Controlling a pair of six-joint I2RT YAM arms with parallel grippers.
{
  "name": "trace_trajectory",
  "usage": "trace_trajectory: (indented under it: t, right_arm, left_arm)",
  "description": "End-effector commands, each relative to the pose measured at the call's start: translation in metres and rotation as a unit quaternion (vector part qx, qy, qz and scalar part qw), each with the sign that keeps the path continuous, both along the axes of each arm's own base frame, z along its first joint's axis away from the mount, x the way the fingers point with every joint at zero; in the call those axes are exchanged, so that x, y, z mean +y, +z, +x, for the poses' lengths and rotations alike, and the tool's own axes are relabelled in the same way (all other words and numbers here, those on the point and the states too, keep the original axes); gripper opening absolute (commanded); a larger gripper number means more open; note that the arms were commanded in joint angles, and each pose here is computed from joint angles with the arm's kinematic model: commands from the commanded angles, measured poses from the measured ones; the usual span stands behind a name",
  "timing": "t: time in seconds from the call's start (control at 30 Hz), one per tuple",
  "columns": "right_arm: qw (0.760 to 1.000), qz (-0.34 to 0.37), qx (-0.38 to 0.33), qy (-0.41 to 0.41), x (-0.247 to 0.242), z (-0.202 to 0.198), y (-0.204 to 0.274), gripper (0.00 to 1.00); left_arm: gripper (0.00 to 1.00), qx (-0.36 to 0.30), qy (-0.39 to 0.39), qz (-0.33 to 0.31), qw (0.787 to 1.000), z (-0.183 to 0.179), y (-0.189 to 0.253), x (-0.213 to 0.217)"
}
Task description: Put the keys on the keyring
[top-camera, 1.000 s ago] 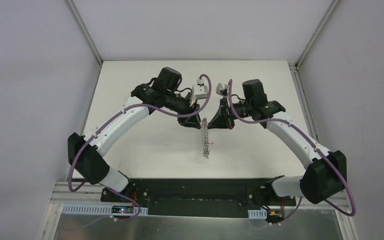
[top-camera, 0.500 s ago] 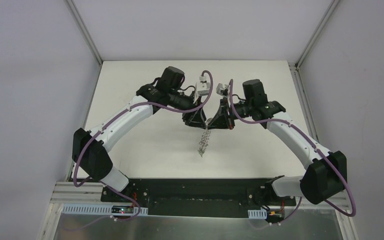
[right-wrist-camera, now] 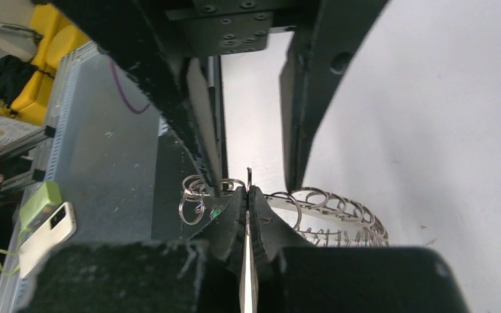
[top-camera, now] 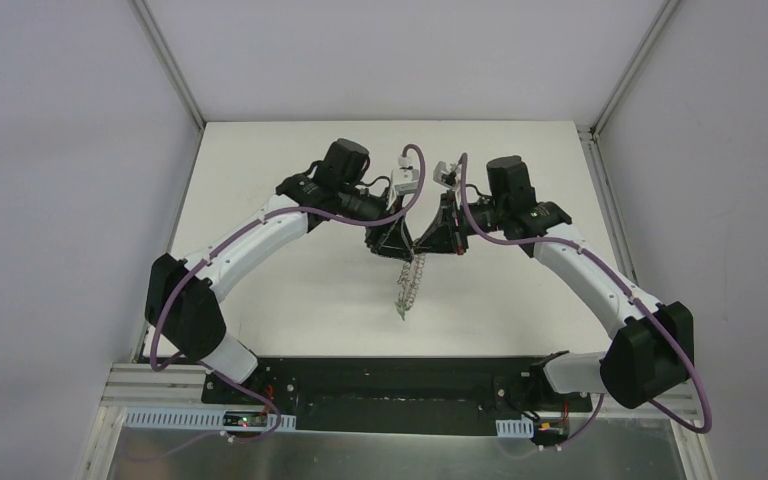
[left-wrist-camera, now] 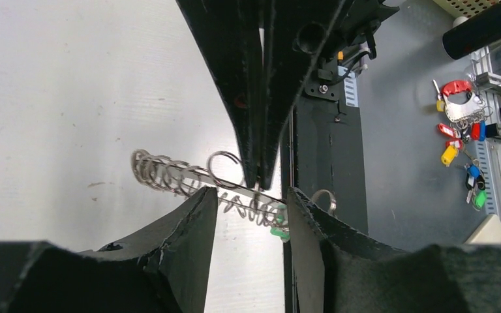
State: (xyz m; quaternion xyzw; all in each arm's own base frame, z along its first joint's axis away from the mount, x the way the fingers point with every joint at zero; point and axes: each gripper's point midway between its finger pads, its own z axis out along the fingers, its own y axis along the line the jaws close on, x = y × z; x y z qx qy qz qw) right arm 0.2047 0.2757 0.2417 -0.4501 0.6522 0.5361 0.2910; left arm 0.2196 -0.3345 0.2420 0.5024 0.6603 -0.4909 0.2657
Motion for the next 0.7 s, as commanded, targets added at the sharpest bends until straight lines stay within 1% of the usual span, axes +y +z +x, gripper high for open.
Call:
trace_trajectory:
  t: [0.0,0.13,0.27,0.43,0.67]
  right_arm:
    - [0.997,-0.015,-0.037,-0.068,-0.001,0.025,0.007,0.00]
    - [0.988,-0.042,-0.056,-0.140,-0.007,0.046,0.006,0.00]
    - [0.977,-0.060,-0.071,-0.191,-0.013,0.057,0.005,0.00]
    - [0.966,-0.072,-0.084,-0.232,-0.016,0.063,0.006,0.00]
    - [0.960,-0.071,-0.077,-0.259,-0.016,0.065,0.010,0.00]
  left_arm:
    - [0.46,-0.033,0.019,-0.020,0.999,0.005,0.022,0.013]
    - [0.51,-0.039,0.063,-0.010,0.997,0.019,0.032,0.027]
    - [0.53,-0.043,0.113,0.022,0.992,0.034,0.036,0.040]
    - [0.57,-0.031,0.157,0.053,0.986,0.050,0.034,0.043]
    - [0.63,-0.020,0.175,0.041,0.983,0.066,0.035,0.032]
